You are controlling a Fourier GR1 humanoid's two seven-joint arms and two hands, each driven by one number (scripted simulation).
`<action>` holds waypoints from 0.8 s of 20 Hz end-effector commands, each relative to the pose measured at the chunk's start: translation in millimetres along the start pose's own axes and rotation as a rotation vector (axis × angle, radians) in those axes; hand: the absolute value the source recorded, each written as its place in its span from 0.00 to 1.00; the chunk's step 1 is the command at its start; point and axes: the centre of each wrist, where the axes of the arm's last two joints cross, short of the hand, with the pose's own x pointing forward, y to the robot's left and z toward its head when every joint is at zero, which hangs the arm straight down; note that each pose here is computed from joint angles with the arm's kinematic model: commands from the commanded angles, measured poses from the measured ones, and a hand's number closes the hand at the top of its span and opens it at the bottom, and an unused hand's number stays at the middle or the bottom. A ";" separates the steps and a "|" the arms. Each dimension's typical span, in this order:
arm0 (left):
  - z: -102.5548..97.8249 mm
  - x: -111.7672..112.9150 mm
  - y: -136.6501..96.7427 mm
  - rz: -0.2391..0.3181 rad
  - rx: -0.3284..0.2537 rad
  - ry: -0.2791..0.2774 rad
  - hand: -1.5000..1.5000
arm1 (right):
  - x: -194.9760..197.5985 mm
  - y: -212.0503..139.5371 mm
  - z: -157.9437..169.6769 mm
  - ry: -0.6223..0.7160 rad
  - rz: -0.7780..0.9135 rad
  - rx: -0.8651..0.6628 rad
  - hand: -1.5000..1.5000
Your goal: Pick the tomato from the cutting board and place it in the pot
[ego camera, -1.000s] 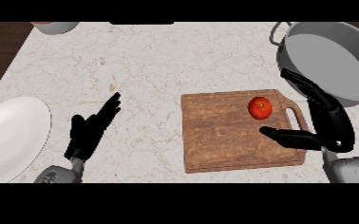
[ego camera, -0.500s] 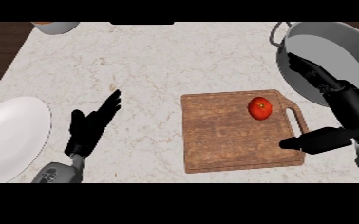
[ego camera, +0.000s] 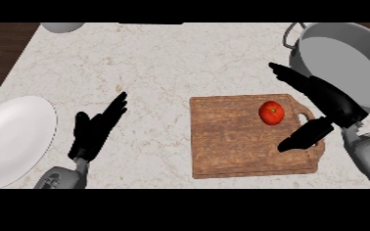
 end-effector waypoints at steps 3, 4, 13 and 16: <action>0.4 11.7 -0.6 0.004 0.003 -0.003 0.50 | -33.7 10.0 -25.1 0.088 0.079 0.126 0.00; -9.1 -5.1 7.0 -0.007 -0.015 -0.008 0.50 | -59.1 -8.3 -15.4 0.087 0.072 0.100 0.00; 2.4 -0.4 2.0 0.008 0.018 -0.014 0.50 | -81.9 -28.3 -12.1 0.021 0.040 0.001 0.00; -10.8 5.7 -6.5 0.011 0.013 -0.002 0.50 | -110.1 -26.1 -7.3 0.020 0.011 0.043 0.00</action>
